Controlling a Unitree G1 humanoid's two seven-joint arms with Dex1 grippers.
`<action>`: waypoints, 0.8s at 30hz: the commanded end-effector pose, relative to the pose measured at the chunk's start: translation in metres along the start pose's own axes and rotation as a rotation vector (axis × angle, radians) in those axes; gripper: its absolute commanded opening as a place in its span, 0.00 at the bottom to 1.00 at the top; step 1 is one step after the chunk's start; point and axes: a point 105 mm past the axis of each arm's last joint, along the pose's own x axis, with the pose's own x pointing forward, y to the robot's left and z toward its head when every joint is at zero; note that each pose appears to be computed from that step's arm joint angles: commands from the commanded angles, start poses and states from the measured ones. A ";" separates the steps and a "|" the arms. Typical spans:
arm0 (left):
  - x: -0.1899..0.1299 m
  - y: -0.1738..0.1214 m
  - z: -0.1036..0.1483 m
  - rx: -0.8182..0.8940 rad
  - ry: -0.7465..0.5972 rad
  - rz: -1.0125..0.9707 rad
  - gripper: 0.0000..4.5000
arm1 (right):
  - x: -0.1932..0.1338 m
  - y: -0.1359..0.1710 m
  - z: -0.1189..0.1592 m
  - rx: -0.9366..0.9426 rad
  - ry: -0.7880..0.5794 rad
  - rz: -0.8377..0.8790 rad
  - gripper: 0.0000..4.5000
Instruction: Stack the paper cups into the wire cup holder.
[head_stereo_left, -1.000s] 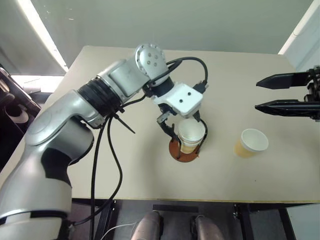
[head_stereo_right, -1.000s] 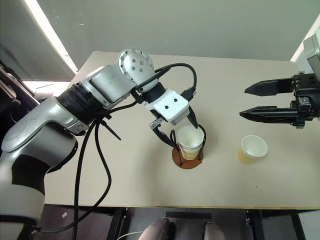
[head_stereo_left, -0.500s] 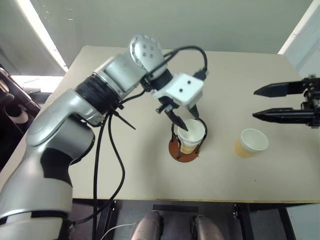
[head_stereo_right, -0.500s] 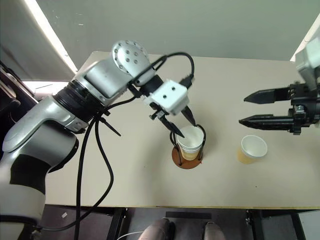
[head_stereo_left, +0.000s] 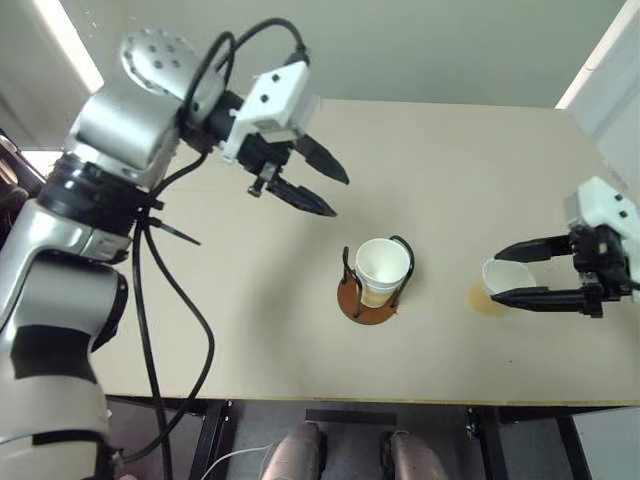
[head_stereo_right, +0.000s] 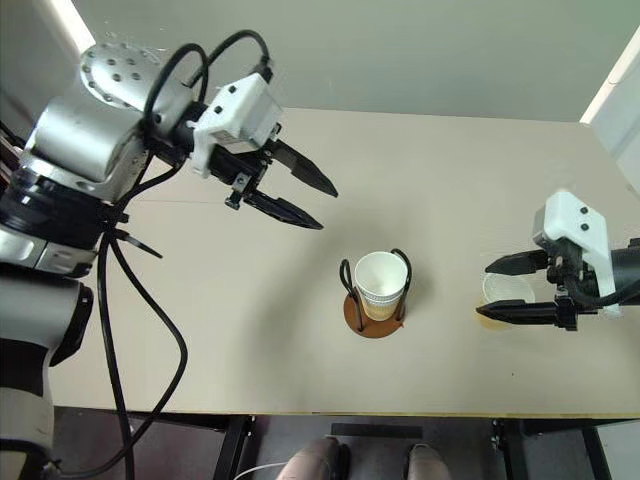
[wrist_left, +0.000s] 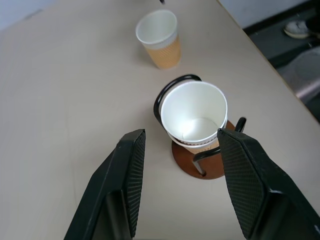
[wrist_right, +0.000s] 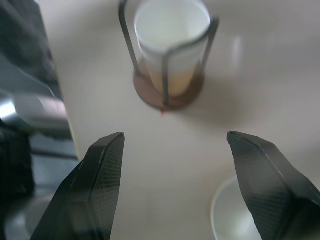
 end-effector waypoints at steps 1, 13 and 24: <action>-0.015 -0.005 0.005 -0.023 -0.002 0.050 0.55 | 0.005 -0.006 -0.011 -0.075 0.086 -0.028 0.75; -0.024 -0.016 -0.007 -0.124 0.025 0.164 0.55 | 0.024 -0.035 -0.057 -0.145 0.291 -0.043 0.75; -0.021 -0.019 -0.018 -0.141 0.044 0.168 0.54 | 0.040 -0.046 -0.064 -0.217 0.340 -0.030 0.47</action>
